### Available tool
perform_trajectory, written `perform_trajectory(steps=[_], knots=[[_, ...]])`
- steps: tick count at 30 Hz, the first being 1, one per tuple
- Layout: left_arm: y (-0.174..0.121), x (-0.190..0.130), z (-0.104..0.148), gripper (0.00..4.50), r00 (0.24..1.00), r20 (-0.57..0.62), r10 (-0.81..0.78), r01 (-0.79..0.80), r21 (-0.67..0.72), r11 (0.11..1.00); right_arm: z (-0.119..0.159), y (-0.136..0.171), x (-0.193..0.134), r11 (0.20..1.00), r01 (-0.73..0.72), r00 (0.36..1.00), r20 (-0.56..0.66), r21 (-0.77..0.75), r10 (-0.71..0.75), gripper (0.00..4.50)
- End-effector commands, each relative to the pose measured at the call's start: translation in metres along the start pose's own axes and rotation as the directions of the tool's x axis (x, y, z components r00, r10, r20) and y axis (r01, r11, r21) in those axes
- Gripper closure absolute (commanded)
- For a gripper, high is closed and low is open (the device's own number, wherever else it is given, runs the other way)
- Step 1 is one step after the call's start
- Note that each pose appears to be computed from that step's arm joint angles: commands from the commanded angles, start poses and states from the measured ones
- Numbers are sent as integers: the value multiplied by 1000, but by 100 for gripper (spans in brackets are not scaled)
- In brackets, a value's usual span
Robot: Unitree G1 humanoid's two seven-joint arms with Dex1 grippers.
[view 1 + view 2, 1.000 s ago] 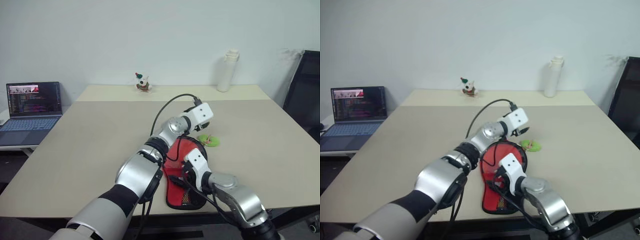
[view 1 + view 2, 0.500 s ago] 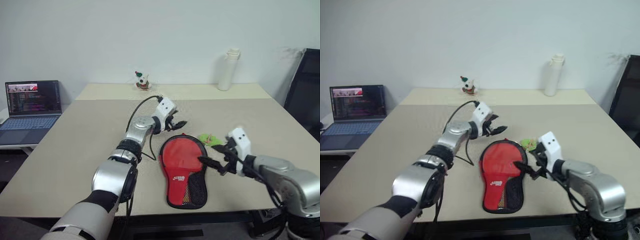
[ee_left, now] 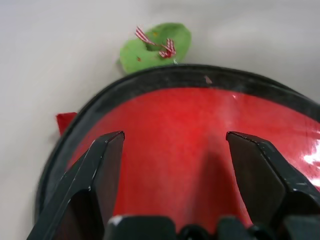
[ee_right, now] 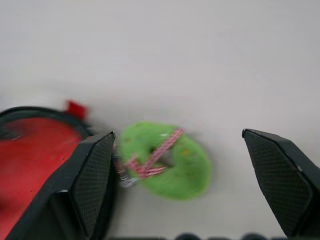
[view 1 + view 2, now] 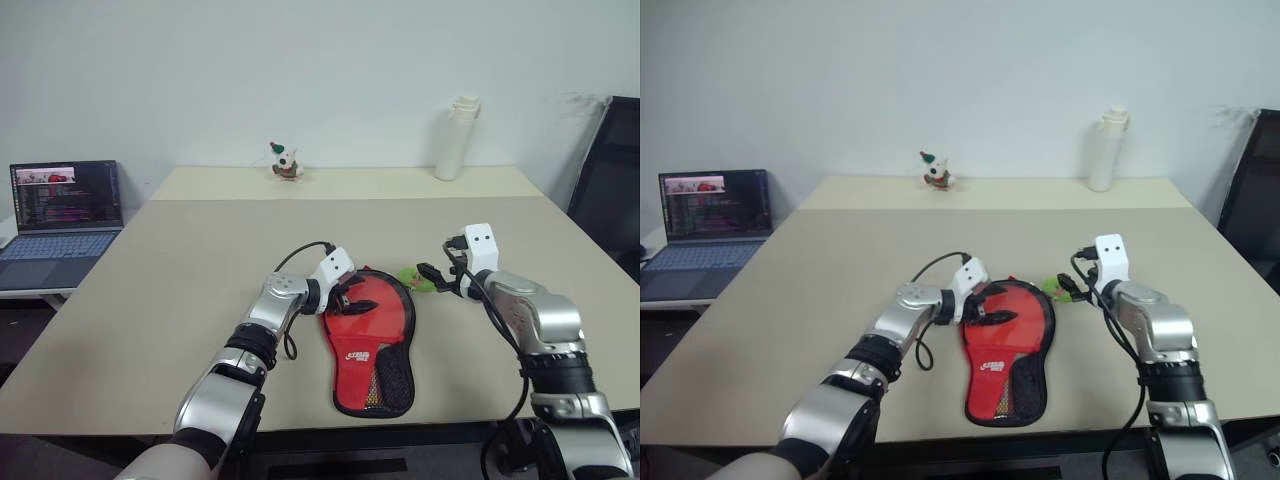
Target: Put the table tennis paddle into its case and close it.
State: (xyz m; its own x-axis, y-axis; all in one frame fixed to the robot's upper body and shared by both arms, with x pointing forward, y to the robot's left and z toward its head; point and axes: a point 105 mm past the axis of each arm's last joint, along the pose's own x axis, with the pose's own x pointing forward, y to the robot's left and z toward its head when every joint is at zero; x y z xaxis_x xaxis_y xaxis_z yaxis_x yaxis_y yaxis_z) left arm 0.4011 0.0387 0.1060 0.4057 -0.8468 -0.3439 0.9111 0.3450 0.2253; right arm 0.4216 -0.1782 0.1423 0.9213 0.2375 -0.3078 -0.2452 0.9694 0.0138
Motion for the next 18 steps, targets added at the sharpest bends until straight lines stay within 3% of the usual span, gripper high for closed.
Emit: perform_trajectory(steps=[1,11,18], knots=[[-1,-1,4,97,1000,9,-1,1,28,1000,5,-12,12,998,53,998,24,-16,-52,0],[-3,-3,-3,97,1000,2,8,-8,16,1000,-33,2,31,1000,-11,996,-94,-16,10,0],[-7,-1,-9,93,1000,-14,5,-5,15,1000,-38,18,31,995,-67,993,-103,-68,60,228]])
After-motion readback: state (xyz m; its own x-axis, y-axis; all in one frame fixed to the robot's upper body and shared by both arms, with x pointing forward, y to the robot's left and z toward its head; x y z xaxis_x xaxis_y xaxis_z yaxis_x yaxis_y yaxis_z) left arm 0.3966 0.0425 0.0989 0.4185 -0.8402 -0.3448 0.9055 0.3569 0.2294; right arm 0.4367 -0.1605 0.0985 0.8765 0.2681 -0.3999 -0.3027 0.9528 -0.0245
